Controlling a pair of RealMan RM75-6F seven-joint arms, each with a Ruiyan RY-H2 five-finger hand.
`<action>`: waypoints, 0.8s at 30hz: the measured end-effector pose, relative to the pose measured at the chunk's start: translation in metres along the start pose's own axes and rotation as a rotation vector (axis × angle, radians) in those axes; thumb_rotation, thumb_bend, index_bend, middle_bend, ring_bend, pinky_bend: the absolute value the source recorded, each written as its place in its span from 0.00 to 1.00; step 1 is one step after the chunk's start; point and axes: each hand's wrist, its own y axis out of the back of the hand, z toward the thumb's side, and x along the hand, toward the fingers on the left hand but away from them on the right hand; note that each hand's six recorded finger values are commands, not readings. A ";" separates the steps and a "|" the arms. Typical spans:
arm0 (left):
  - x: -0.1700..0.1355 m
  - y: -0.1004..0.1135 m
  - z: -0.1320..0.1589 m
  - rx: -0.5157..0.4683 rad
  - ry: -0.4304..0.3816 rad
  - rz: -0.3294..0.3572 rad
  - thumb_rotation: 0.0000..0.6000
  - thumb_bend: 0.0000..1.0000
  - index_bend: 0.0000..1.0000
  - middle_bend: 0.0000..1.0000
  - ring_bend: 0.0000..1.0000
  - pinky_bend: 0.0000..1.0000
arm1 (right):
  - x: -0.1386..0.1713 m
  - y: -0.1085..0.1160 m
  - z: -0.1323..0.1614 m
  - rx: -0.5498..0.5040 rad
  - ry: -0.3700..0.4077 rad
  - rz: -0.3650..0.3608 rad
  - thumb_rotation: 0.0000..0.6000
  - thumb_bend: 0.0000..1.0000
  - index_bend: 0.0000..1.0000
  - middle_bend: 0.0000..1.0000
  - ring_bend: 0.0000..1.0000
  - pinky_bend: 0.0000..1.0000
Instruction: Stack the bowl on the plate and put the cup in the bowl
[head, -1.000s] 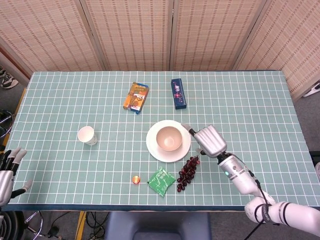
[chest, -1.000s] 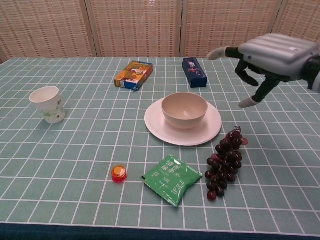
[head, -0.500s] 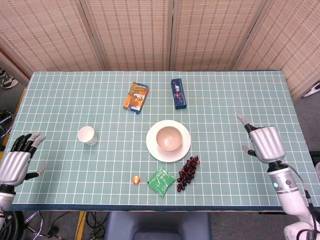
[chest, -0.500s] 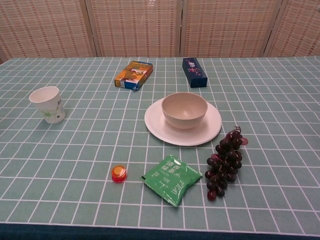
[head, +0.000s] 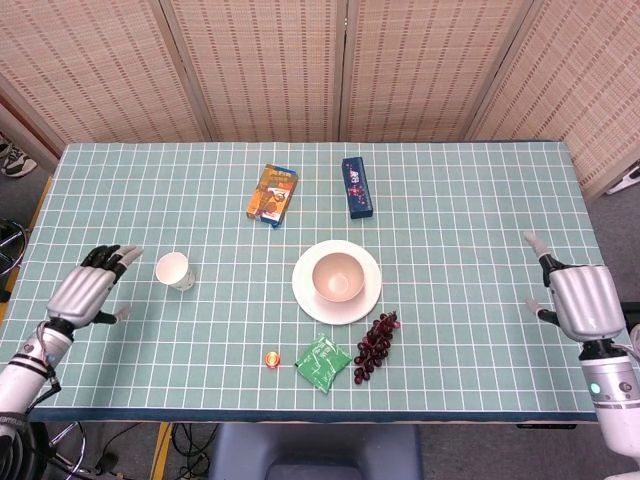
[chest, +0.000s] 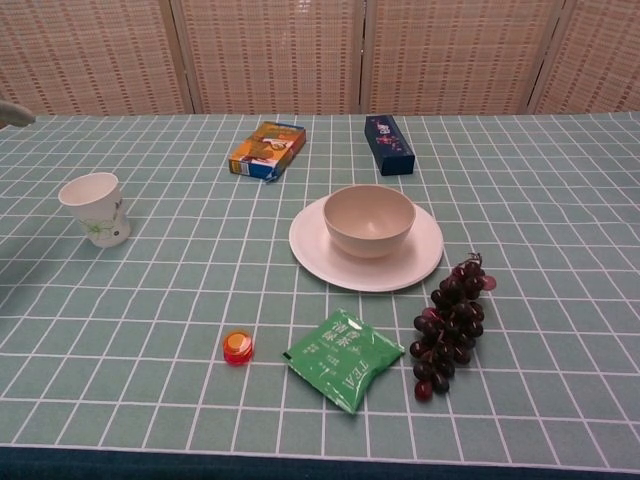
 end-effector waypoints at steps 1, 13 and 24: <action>0.005 0.000 0.002 0.006 -0.002 -0.013 1.00 0.26 0.00 0.00 0.00 0.05 | 0.001 0.000 0.000 0.000 0.001 0.001 1.00 0.12 0.11 0.58 0.75 1.00; 0.061 -0.006 0.011 0.062 0.019 -0.167 1.00 0.26 0.00 0.00 0.00 0.05 | 0.012 -0.008 -0.007 -0.010 -0.016 0.028 1.00 0.12 0.11 0.58 0.75 1.00; 0.087 -0.016 0.026 0.070 0.019 -0.235 1.00 0.26 0.00 0.00 0.00 0.05 | 0.015 -0.015 -0.011 -0.021 -0.025 0.042 1.00 0.12 0.11 0.58 0.75 1.00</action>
